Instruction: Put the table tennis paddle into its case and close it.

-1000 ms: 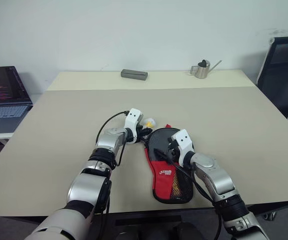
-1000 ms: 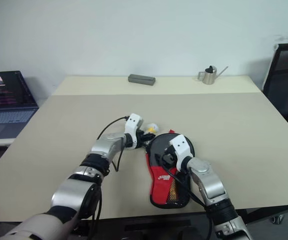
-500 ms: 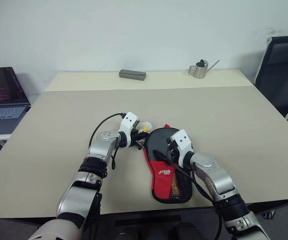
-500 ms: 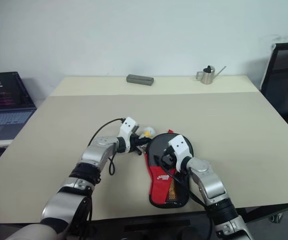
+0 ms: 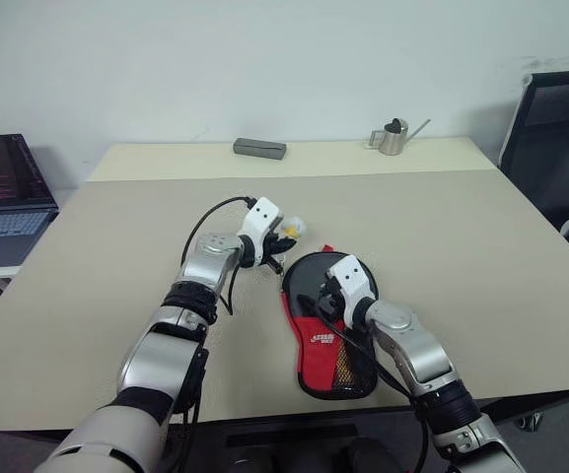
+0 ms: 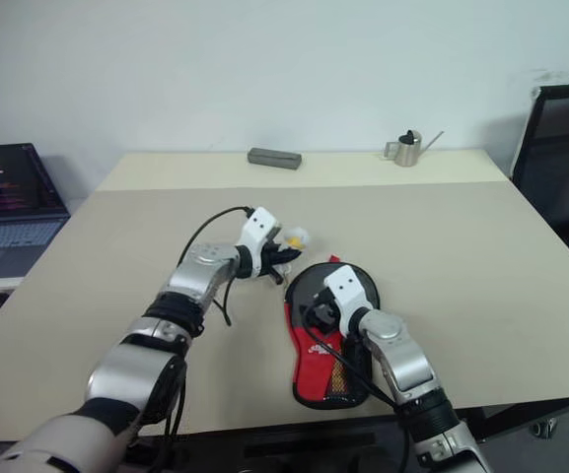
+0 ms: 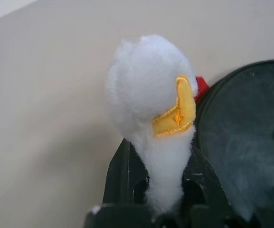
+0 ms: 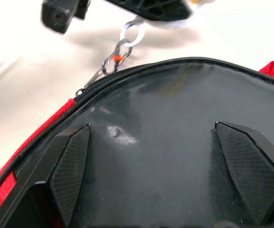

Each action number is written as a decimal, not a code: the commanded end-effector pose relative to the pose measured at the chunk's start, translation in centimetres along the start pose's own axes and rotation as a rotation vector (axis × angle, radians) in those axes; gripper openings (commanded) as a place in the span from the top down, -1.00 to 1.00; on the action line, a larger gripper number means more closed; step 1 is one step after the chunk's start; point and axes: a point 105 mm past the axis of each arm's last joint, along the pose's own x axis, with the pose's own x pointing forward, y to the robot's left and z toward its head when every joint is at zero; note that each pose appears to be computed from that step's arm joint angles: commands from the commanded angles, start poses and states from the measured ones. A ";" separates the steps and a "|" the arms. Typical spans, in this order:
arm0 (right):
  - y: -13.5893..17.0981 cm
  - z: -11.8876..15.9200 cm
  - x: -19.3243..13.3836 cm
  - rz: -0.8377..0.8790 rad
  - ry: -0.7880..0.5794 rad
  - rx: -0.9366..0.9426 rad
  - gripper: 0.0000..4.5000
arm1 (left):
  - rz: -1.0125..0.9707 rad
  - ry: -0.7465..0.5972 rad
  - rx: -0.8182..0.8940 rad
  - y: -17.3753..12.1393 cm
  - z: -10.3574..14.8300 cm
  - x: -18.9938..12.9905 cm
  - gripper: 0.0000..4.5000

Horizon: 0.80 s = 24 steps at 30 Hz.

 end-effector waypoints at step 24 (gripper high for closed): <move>2.8 -5.1 -0.3 0.057 0.196 0.101 -1.00 | 0.151 0.049 0.219 0.5 2.1 2.6 0.93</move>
